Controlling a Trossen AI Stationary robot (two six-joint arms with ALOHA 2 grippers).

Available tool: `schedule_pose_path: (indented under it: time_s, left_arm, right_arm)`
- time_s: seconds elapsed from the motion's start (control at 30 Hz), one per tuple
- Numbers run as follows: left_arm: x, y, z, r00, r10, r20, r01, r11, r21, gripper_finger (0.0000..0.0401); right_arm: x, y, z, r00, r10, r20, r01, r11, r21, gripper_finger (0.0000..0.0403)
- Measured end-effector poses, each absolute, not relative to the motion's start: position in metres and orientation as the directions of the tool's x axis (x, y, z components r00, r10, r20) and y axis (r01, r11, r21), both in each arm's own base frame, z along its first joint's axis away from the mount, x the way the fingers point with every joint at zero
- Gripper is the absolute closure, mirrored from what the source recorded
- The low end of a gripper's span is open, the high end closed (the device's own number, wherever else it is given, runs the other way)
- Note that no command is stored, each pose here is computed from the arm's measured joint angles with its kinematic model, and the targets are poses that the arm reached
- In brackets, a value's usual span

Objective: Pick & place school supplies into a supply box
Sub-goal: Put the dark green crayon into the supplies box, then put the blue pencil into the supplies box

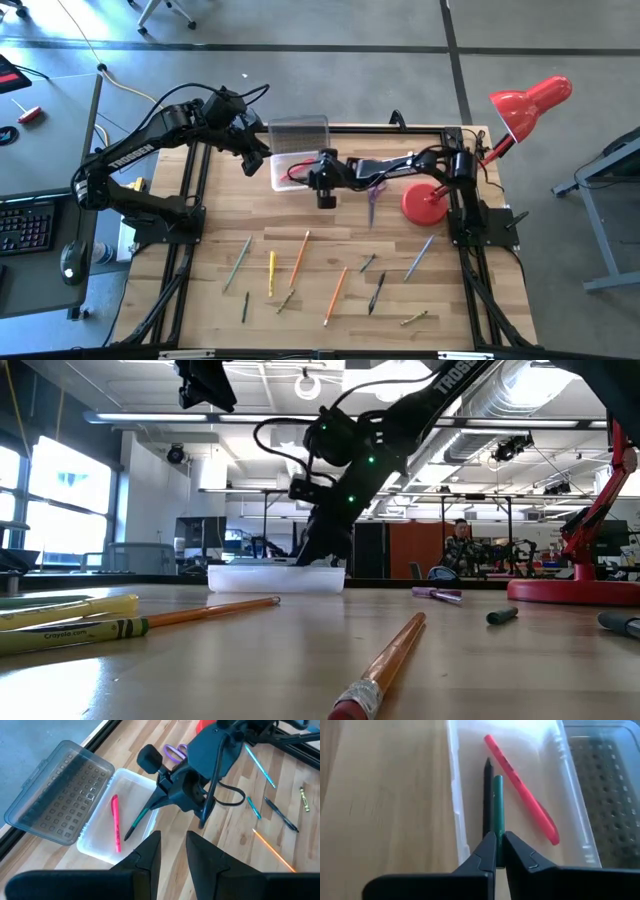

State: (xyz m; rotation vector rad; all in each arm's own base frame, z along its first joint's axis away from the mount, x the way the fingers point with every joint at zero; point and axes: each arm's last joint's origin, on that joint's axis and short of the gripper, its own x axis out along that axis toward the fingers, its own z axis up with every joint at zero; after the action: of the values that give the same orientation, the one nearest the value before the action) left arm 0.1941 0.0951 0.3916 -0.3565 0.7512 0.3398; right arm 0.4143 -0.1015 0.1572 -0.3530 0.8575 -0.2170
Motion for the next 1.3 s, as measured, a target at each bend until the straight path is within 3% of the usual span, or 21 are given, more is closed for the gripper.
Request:
schedule_pose_path:
  time_s: [0.23,0.37,0.57,0.83,0.97,1.13,1.3]
  left_arm:
    - [0.194,0.095,0.392,0.683,0.171,-0.71,-0.421,0.887,-0.191,0.0281]
    - [0.194,0.095,0.392,0.683,0.171,-0.71,-0.421,0.887,-0.192,0.0281]
    - [0.194,0.095,0.392,0.682,0.17,-0.711,-0.421,0.886,-0.192,0.0281]
    - [0.193,0.096,0.391,0.662,0.205,-0.721,-0.449,0.879,-0.163,0.0281]
    - [0.192,0.095,0.389,0.649,0.199,-0.734,-0.453,0.877,-0.162,0.0281]
    - [0.192,0.096,0.389,0.646,0.207,-0.735,-0.458,0.875,-0.157,0.0281]
    - [0.192,0.096,0.389,0.645,0.208,-0.735,-0.466,0.87,-0.163,0.0281]
  right_arm:
    - [0.41,-0.103,0.151,0.626,-0.319,-0.712,-0.001,0.913,-0.409,0.0363]
    - [0.412,-0.101,0.153,0.626,-0.384,-0.679,0.02,0.878,-0.478,0.034]
    - [0.413,-0.066,0.188,0.638,-0.487,-0.597,0.04,0.795,-0.606,0.0328]
    - [0.362,0.043,0.26,0.697,-0.292,-0.655,-0.193,0.803,-0.563,0.0344]
    - [0.315,0.078,0.279,0.597,-0.193,-0.779,-0.308,0.841,-0.445,0.0347]
    - [0.277,0.108,0.263,0.411,0.141,-0.901,-0.41,0.911,-0.045,0.035]
    - [0.238,0.128,0.218,0.226,0.165,-0.96,-0.433,0.9,0.052,0.0363]
